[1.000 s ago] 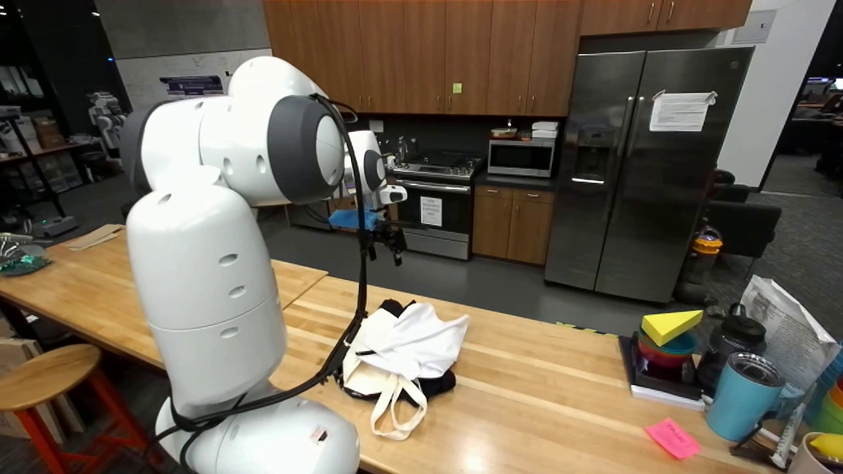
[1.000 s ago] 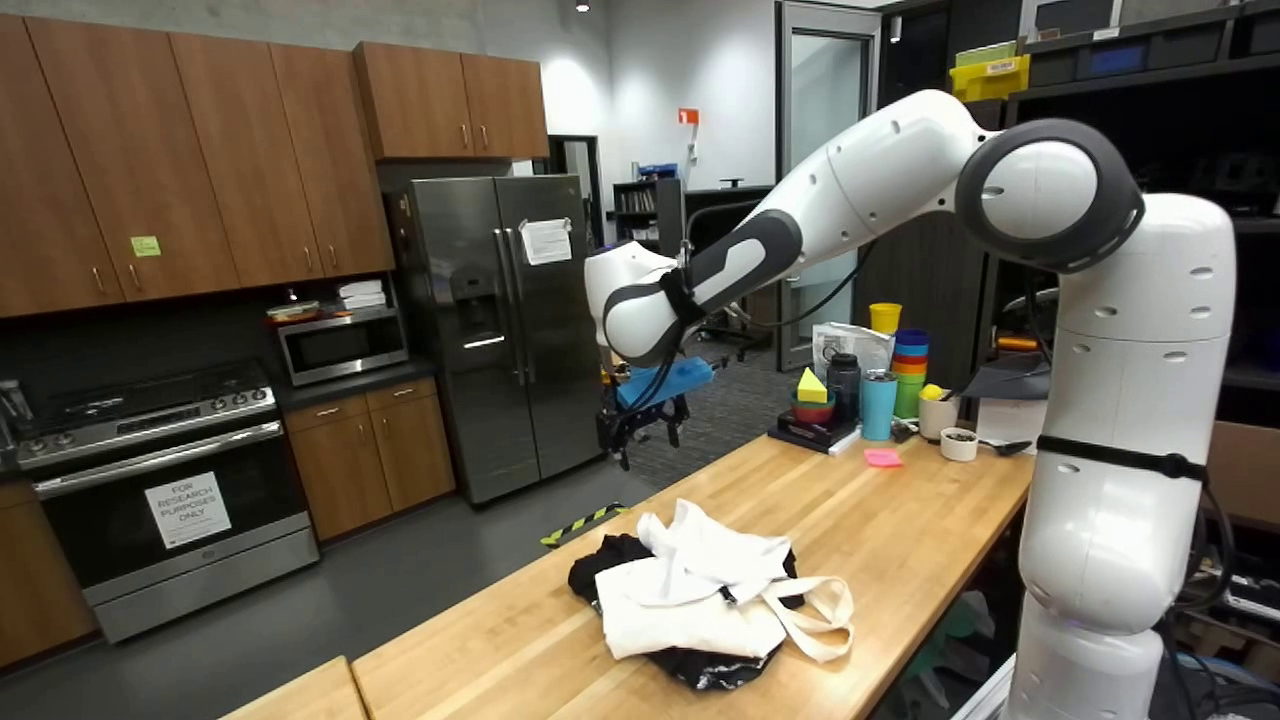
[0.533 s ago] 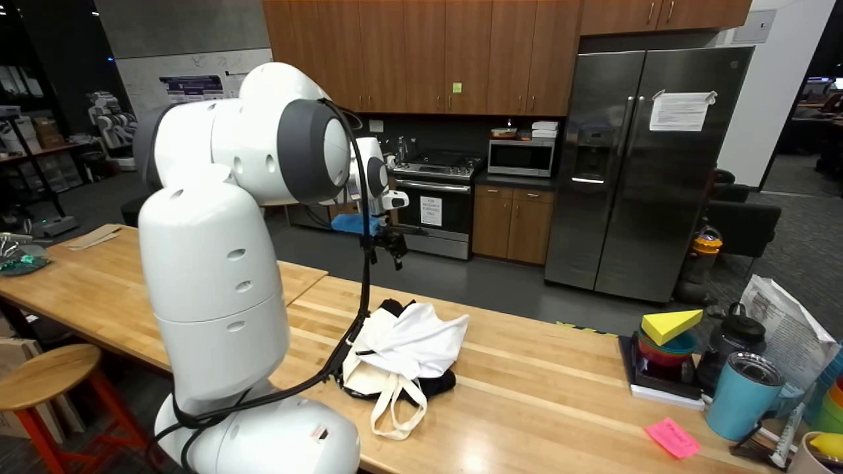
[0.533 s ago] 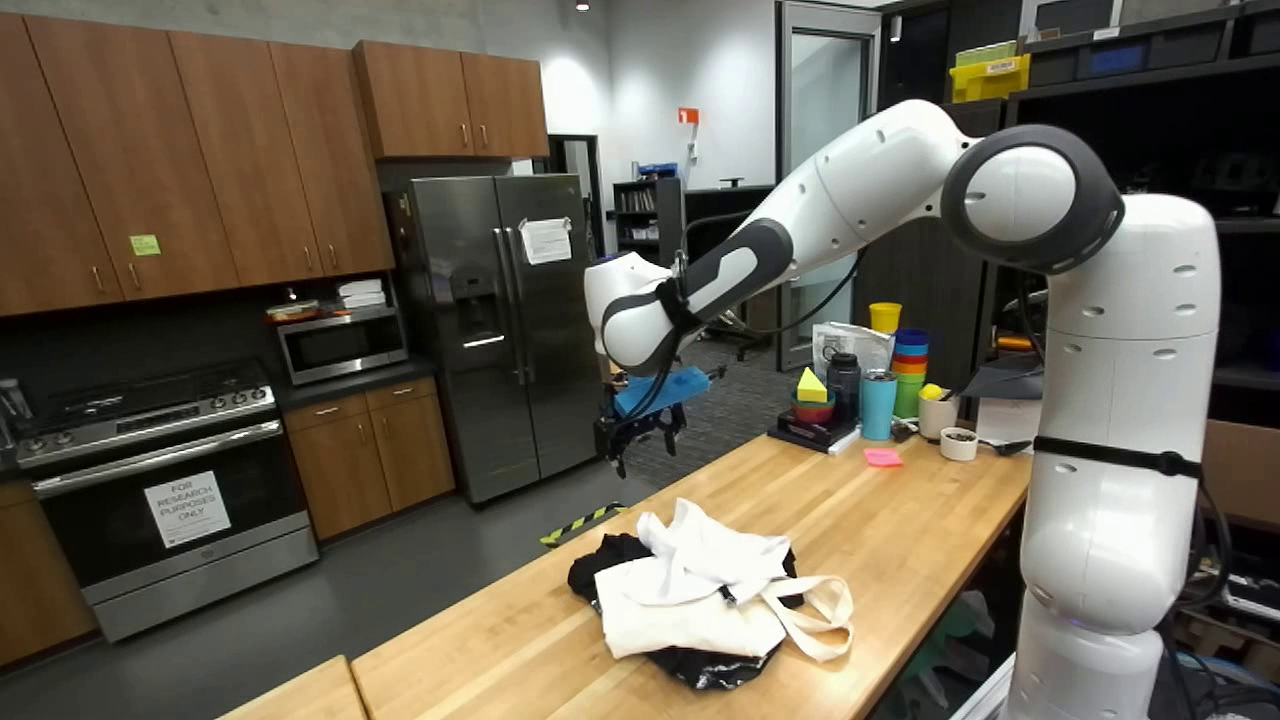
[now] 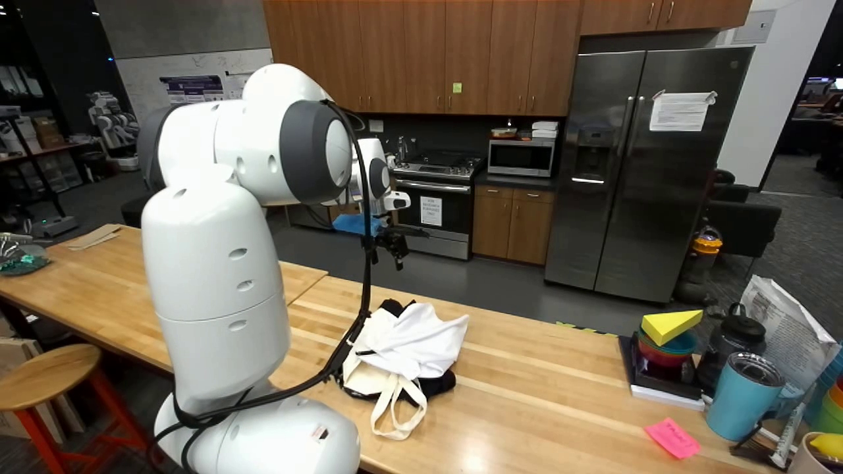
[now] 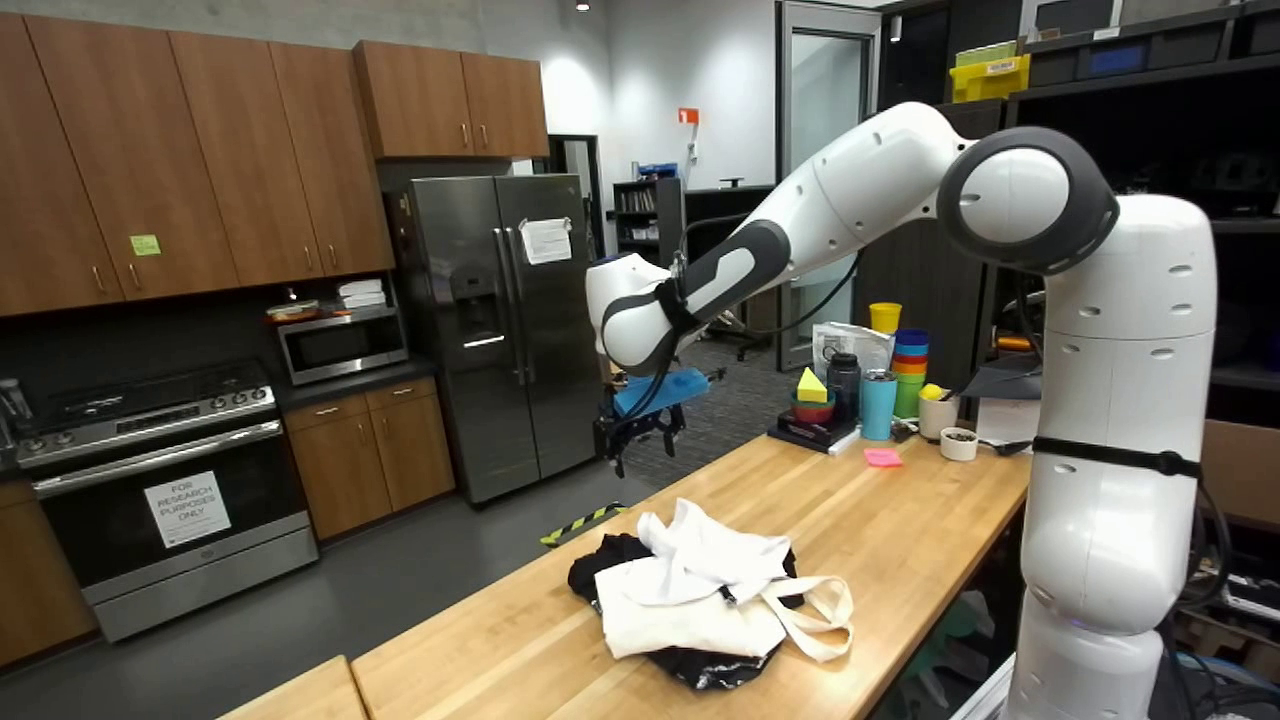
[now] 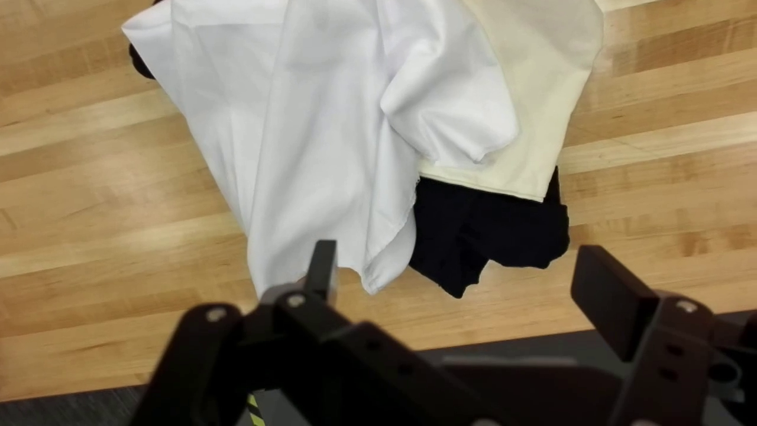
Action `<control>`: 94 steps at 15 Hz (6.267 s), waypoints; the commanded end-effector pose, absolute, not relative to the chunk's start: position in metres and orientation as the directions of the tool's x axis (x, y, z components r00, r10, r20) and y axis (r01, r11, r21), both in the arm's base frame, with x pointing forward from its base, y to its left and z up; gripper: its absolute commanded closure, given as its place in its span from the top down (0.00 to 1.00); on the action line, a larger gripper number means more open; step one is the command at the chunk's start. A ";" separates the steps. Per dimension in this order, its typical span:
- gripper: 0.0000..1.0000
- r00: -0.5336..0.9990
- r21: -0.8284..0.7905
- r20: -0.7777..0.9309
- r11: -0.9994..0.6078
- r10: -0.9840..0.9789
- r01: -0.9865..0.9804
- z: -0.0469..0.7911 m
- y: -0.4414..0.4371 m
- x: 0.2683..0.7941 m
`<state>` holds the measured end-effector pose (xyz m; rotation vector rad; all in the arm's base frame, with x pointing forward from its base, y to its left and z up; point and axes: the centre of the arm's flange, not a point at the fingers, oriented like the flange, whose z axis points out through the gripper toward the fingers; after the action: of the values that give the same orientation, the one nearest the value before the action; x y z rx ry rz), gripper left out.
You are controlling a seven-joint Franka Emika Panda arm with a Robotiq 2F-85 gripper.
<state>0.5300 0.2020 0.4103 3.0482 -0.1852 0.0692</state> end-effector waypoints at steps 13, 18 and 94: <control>1.00 0.990 0.078 0.015 -0.987 -0.141 -0.142 0.376 0.207 0.532; 1.00 0.990 0.136 0.050 -0.981 -0.134 -0.140 0.367 0.215 0.529; 0.00 0.933 0.351 0.009 -0.873 -0.359 -0.339 0.315 0.277 0.586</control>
<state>0.6153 0.2763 0.2862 2.6600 -0.5611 -0.1485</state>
